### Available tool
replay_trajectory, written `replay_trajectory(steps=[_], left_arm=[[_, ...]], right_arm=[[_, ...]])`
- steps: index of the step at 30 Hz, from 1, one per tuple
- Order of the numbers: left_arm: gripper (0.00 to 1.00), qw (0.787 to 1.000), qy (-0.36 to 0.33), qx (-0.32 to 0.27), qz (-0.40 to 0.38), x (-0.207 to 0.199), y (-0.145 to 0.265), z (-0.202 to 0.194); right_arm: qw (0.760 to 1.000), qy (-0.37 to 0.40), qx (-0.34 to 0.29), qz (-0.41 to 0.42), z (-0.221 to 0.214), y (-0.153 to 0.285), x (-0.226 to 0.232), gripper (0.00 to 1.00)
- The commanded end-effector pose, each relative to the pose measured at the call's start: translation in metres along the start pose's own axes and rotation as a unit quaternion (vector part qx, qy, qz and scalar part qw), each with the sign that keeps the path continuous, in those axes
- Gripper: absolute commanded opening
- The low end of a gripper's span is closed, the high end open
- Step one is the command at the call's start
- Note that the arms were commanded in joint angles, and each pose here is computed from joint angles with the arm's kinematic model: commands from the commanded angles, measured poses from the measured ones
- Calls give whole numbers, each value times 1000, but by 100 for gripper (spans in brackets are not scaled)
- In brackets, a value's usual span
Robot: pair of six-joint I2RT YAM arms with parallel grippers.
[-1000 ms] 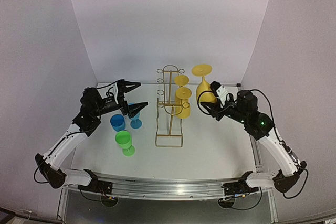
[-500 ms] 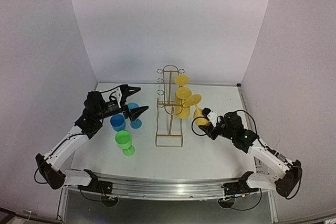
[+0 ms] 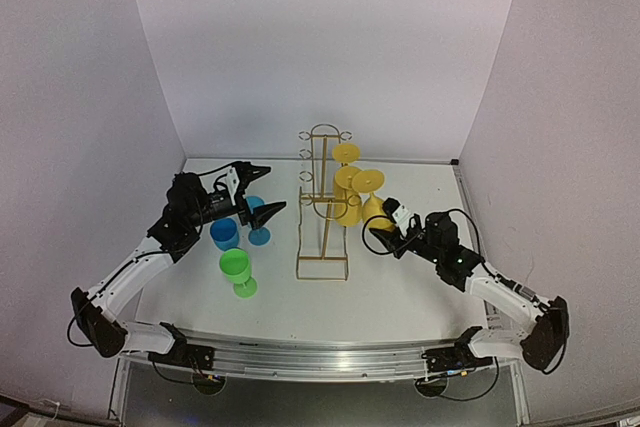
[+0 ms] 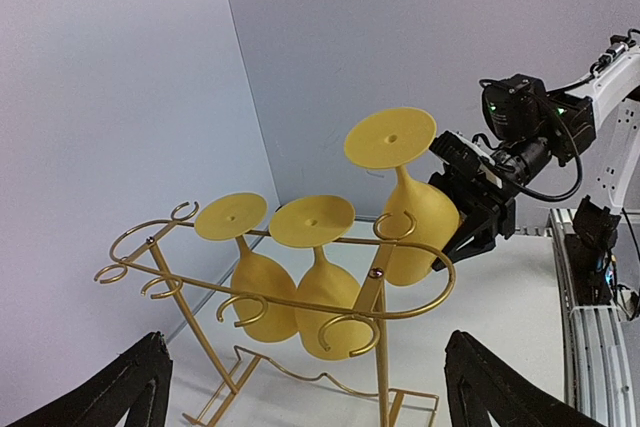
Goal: Place the wine glass upside down on the wine glass rack
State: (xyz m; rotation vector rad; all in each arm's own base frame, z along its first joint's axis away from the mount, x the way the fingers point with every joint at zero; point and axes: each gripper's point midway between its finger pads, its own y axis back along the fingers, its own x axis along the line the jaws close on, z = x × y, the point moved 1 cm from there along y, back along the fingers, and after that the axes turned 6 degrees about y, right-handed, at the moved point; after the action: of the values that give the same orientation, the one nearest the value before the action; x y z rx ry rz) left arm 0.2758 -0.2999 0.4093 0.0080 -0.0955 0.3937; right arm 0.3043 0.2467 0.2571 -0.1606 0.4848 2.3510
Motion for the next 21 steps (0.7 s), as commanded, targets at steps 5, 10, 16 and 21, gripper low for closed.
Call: replay_trajectory(steps=[5, 10, 16, 21], left_arm=[[94, 1000, -27, -14, -4, 2, -2, 16], [95, 999, -35, -16, -5, 2, -2, 19], [95, 999, -37, -16, -7, 2, -3, 19], [95, 999, -37, -20, -10, 2, -5, 21]], right_arm=[[1000, -8, -21, 18, 7, -11, 3, 23], [999, -14, -21, 29, 6, -12, 7, 22], [999, -23, -15, 37, -4, -9, 12, 22], [999, -21, -13, 48, -4, -13, 15, 22]])
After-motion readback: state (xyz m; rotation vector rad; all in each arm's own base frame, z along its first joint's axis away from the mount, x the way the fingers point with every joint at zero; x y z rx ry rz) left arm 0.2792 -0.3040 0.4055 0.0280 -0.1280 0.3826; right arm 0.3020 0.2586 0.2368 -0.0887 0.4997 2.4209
